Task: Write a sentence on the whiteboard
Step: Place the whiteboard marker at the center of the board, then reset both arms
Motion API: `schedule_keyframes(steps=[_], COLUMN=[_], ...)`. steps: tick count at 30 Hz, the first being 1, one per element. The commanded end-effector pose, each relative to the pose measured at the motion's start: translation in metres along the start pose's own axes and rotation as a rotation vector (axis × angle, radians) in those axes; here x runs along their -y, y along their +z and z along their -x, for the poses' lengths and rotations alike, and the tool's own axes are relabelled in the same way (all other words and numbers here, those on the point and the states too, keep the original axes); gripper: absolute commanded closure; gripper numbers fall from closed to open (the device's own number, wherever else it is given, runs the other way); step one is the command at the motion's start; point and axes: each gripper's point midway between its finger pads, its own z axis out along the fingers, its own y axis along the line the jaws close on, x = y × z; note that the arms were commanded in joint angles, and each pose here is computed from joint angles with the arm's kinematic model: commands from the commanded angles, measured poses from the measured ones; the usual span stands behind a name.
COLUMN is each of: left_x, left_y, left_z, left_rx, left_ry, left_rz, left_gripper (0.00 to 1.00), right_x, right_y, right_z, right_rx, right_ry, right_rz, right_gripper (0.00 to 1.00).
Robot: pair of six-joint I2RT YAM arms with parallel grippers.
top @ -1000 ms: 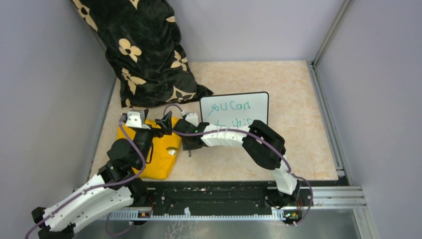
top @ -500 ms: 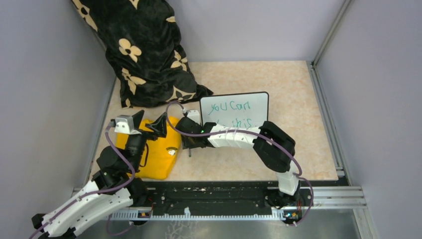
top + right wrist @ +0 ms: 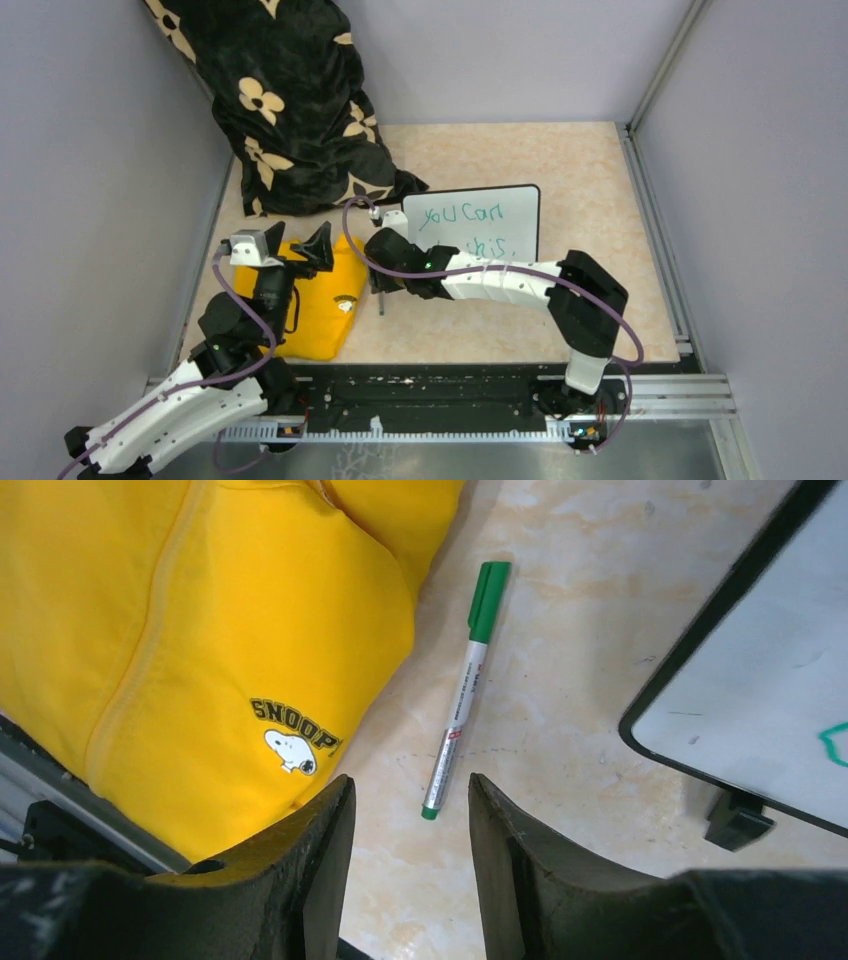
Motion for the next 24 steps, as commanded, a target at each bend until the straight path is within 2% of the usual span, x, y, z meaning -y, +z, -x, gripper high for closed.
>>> schedule_keyframes(steps=[1,7,14,18,21,24], left_x=[-0.009,-0.004,0.02,0.037,0.045,0.053], left_y=[0.005,0.015,0.029,0.035,0.034,0.033], left_z=[-0.005,-0.021,-0.057,-0.087,-0.116,-0.133], left_rx=[0.004,-0.041,-0.166,-0.284,-0.406,-0.509], left_ry=[-0.012,-0.005,-0.003,-0.113,-0.16,-0.201], left_rz=[0.085,0.12,0.1,0.134,0.188,0.249], left_gripper=[0.02,0.02,0.02,0.02,0.02,0.02], right_x=[-0.011,0.037,0.111,0.157,0.185,0.214], right_y=[-0.046,-0.104,-0.203,-0.239,-0.264,-0.286], right_z=[0.053,0.084,0.097,0.09,0.087,0.087], right_rx=[0.172,0.301,0.572,0.705,0.806,0.913], right_ry=[-0.013,-0.007,0.0,0.065,0.153,0.283], right_rz=[0.056,-0.024,-0.105,-0.2,-0.259,-0.35], right_gripper=[0.55,0.55,0.54,0.53,0.49,0.38])
